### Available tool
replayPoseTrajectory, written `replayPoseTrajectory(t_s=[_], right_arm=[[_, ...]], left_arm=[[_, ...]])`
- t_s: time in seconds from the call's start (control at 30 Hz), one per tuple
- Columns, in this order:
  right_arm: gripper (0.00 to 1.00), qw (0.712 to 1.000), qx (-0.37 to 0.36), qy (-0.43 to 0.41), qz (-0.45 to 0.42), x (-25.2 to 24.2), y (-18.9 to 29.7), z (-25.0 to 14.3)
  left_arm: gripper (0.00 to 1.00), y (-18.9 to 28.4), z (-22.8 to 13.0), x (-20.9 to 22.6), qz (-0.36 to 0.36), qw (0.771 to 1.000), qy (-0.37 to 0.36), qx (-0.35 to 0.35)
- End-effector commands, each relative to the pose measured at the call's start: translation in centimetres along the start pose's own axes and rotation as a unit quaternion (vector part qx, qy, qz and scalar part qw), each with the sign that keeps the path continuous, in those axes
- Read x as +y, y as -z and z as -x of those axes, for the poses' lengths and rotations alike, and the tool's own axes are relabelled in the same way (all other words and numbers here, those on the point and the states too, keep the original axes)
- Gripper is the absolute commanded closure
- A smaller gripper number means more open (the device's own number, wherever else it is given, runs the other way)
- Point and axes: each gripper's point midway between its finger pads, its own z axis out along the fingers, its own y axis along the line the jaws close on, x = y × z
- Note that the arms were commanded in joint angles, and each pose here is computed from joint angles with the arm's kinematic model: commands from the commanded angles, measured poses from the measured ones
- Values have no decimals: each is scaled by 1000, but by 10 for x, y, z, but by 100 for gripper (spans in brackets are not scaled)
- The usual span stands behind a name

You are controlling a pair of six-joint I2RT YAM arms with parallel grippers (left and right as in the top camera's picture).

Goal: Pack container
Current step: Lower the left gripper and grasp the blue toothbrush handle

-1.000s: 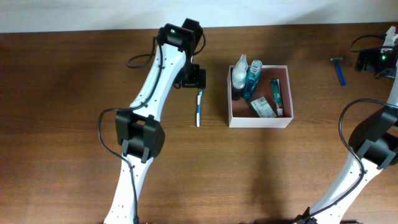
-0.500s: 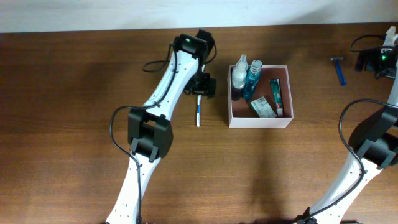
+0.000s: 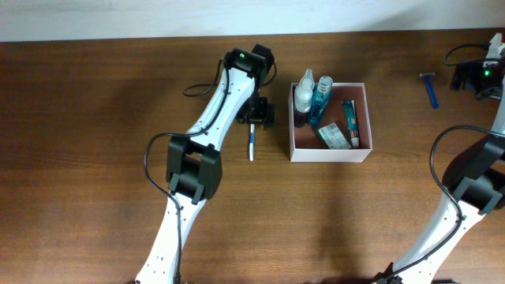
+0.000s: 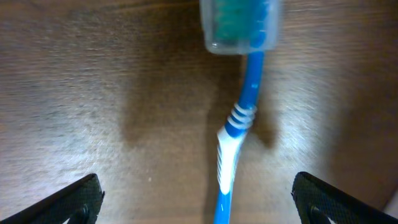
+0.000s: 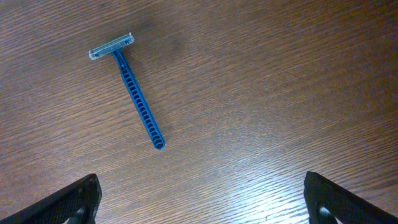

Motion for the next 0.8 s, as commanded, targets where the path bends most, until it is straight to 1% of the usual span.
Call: replayPoseTrajectory(t_s=[0.0, 0.2, 0.43, 0.47, 0.53, 0.6, 0.63, 0.67, 0.7, 0.73, 0.77], right_arm=[[1, 1000, -7, 4, -6, -2, 3, 5], [1, 1000, -7, 4, -6, -2, 3, 5], [1, 1000, -7, 4, -6, -2, 3, 5], [1, 1000, -7, 4, -6, -2, 3, 5], [1, 1000, -7, 4, -6, -2, 3, 5], [1, 1000, -7, 4, -6, -2, 3, 5], [1, 1000, -7, 4, -6, -2, 3, 5], [1, 1000, -7, 4, -6, -2, 3, 5], [1, 1000, -7, 4, -6, -2, 3, 5], [1, 1000, -7, 4, -6, -2, 3, 5], [1, 1000, -7, 4, -6, -2, 3, 5]], left_arm=[[1, -9, 2, 3, 5, 1000, 23, 3], [1, -13, 4, 2, 4, 1000, 27, 1], [2, -25, -1, 2, 5, 999, 27, 20], [7, -26, -1, 2, 6, 999, 27, 21], [24, -27, -2, 2, 7, 999, 27, 22], [26, -28, -3, 3, 9, 999, 33, 26], [24, -29, -4, 3, 10, 999, 39, 28], [19, -29, -5, 3, 10, 999, 42, 30], [18, -30, -5, 4, 11, 999, 42, 31], [18, -30, -5, 4, 11, 999, 42, 31], [22, -30, -5, 4, 11, 999, 42, 31]])
